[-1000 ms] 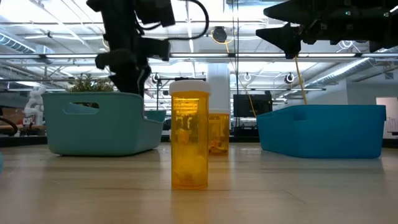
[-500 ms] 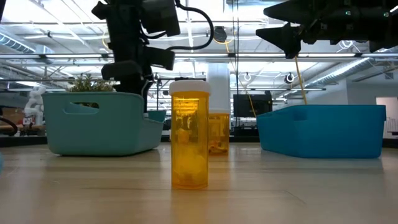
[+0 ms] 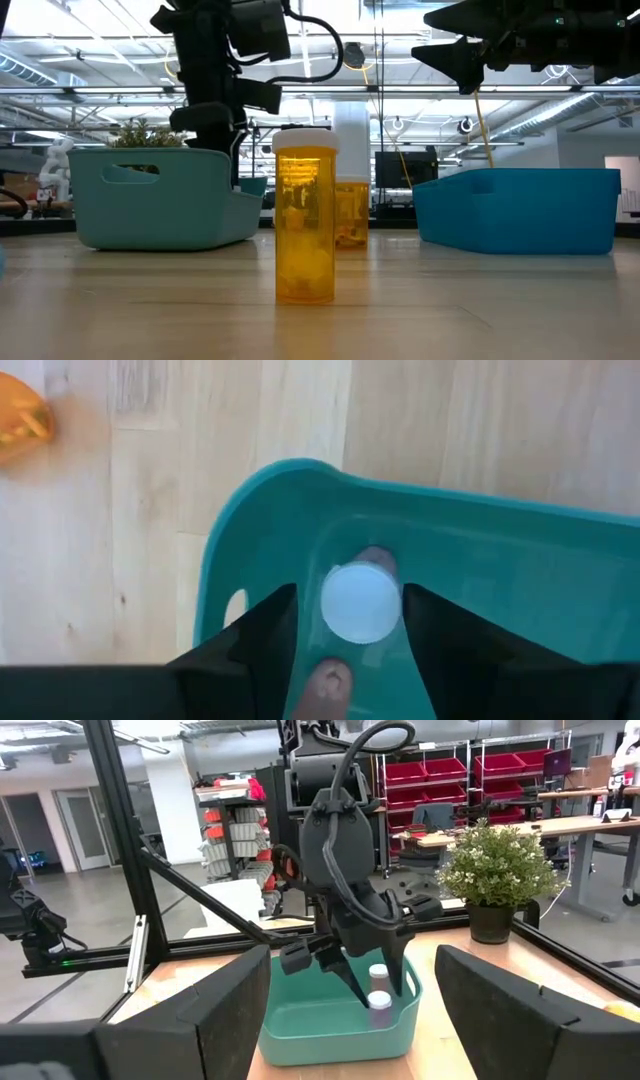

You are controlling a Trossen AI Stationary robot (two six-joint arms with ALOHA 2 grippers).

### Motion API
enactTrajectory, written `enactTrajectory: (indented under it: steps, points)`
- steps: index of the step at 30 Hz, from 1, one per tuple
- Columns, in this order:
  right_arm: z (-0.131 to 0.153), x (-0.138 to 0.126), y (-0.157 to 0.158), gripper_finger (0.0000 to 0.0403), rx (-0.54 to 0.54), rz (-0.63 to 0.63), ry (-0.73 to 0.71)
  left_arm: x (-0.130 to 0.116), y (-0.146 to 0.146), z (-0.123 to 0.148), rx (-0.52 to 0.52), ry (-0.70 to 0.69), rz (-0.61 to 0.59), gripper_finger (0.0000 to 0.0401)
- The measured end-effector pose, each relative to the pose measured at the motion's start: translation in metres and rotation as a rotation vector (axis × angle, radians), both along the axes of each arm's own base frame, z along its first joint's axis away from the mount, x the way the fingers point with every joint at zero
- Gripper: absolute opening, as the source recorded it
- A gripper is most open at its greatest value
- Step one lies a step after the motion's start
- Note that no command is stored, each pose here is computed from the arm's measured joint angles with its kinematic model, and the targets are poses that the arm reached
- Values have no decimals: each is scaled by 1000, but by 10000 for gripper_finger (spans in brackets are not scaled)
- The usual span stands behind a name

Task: Pick and place medicine bottles into bin by pill shape (circle, oval)
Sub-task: Put the small pink pill bottle into the green bin, then adjust the bottom left large orange pill bottle

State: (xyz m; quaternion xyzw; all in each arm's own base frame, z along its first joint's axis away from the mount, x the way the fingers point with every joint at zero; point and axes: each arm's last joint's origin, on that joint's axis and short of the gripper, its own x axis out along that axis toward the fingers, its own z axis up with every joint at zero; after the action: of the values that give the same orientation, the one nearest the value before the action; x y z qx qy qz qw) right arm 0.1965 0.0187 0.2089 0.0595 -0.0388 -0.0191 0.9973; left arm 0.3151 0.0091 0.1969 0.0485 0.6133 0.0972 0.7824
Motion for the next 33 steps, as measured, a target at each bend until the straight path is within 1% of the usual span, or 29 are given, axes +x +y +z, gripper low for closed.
enactTrajectory:
  steps: [3,9,13,16,19,21,23,27,30,33]
  points:
    - [0,0,0,276,0,0,0,0,-2,2,1,-6,-8,194]
    - [0,0,0,276,0,0,1,-8,-4,21,-3,-58,1,210]
    - [-1,0,0,276,1,0,4,-17,-9,40,1,-131,9,212]
    - [-1,0,1,276,27,6,9,-23,-15,53,12,-183,12,212]
    - [5,4,7,276,40,33,29,-29,-24,64,37,-235,10,212]
    - [12,9,14,276,34,60,69,-32,-32,69,57,-259,1,212]
    - [19,14,21,275,20,61,142,-35,-39,73,74,-287,-13,212]
    - [35,22,37,267,-25,57,280,-39,-56,77,59,-309,-53,212]
    - [45,29,51,258,-25,103,337,-42,-70,77,37,-318,-71,212]
    - [50,31,67,248,-19,153,384,-46,-86,77,17,-325,-103,212]
